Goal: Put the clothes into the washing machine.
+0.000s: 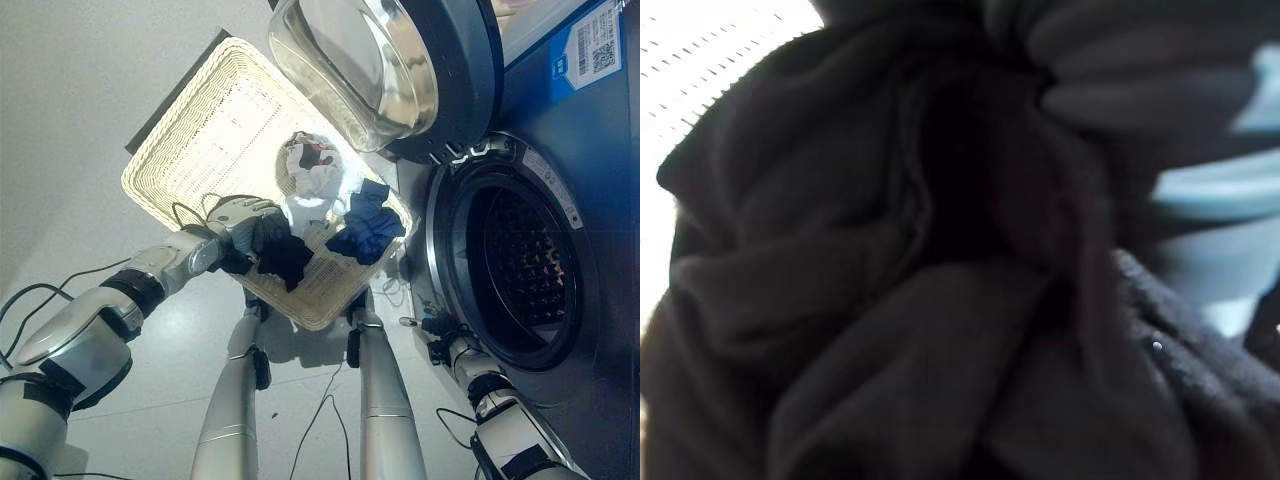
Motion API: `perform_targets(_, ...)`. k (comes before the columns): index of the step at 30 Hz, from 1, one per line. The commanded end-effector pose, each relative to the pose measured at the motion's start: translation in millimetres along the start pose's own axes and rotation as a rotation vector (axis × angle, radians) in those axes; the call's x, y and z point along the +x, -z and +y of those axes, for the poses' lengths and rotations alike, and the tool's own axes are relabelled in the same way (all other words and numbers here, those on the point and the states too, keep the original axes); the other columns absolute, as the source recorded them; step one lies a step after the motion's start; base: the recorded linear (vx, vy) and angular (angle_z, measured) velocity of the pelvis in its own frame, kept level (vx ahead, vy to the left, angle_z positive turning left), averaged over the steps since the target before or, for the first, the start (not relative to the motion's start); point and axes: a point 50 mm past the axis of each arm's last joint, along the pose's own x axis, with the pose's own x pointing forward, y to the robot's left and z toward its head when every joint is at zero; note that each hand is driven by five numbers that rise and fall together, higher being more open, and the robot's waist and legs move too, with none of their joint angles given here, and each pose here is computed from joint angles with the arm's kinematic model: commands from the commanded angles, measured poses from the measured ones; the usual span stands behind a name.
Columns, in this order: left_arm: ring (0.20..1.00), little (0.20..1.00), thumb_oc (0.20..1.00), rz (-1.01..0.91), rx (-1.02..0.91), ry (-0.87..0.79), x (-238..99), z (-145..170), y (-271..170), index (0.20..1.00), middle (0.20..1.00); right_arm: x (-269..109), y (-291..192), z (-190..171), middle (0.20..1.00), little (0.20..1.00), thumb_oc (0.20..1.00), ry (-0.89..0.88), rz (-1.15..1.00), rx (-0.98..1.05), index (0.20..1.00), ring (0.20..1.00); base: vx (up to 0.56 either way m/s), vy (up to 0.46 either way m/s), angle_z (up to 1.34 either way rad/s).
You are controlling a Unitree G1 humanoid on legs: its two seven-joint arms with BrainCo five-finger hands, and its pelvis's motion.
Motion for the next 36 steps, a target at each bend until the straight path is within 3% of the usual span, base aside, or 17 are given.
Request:
perform_targets(1,1.000,1.000,1.000,0.212,0.114,0.191,-22,-46,41,1.000,1.000,-2,0,-5,1.000,1.000,1.000,0.017,-0.018,0.009,1.000,1.000,0.00,0.000,0.00)
perform_targets(2,1.000,1.000,1.000,0.211,0.121,0.200,-22,-48,41,1.000,1.000,-2,0,-5,1.000,1.000,1.000,0.017,-0.018,0.009,1.000,1.000,0.00,0.000,0.00)
perform_targets(3,0.758,0.758,0.758,0.204,0.134,0.212,-23,-50,40,0.758,0.758,-2,0,-5,1.000,1.000,1.000,0.017,-0.018,0.010,1.000,1.000,0.00,0.000,0.00)
perform_targets(5,0.200,0.200,0.200,0.186,0.143,0.243,-23,-56,36,0.200,0.200,-1,-1,-4,1.000,1.000,1.000,0.018,-0.018,0.011,1.000,1.000,0.00,0.000,0.00)
perform_targets(19,0.200,0.200,0.200,0.188,0.013,0.175,-22,-58,31,0.200,0.200,-1,-39,-14,1.000,1.000,1.000,0.031,-0.204,0.122,1.000,1.000,0.00,0.000,0.00)
perform_targets(26,0.200,0.200,0.200,0.258,-0.266,-0.058,-24,-44,37,0.200,0.200,-8,-77,-4,1.000,1.000,1.000,-0.045,-0.435,0.277,1.000,1.000,0.00,0.001,-0.01)
perform_targets(27,0.200,0.200,0.200,0.268,-0.436,-0.177,-25,-36,38,0.200,0.200,-13,-90,4,1.000,1.000,1.000,-0.072,-0.510,0.348,1.000,1.000,0.00,0.000,0.00)
perform_targets(31,0.200,0.200,0.200,0.264,-0.628,-0.307,-28,-26,38,0.200,0.200,-21,-103,15,1.000,1.000,1.000,-0.104,-0.578,0.402,1.000,1.000,0.00,0.010,-0.03)
perform_targets(32,0.200,0.200,0.200,0.235,-0.768,-0.393,-30,-19,36,0.200,0.200,-30,-111,21,1.000,1.000,1.000,-0.093,-0.645,0.451,1.000,1.000,0.00,0.000,0.00)
perform_targets(36,0.200,0.200,0.200,0.132,-1.007,-0.540,-35,-6,25,0.200,0.200,-48,-123,25,1.000,1.000,1.000,-0.016,-0.750,0.536,1.000,1.000,0.00,0.000,0.00)
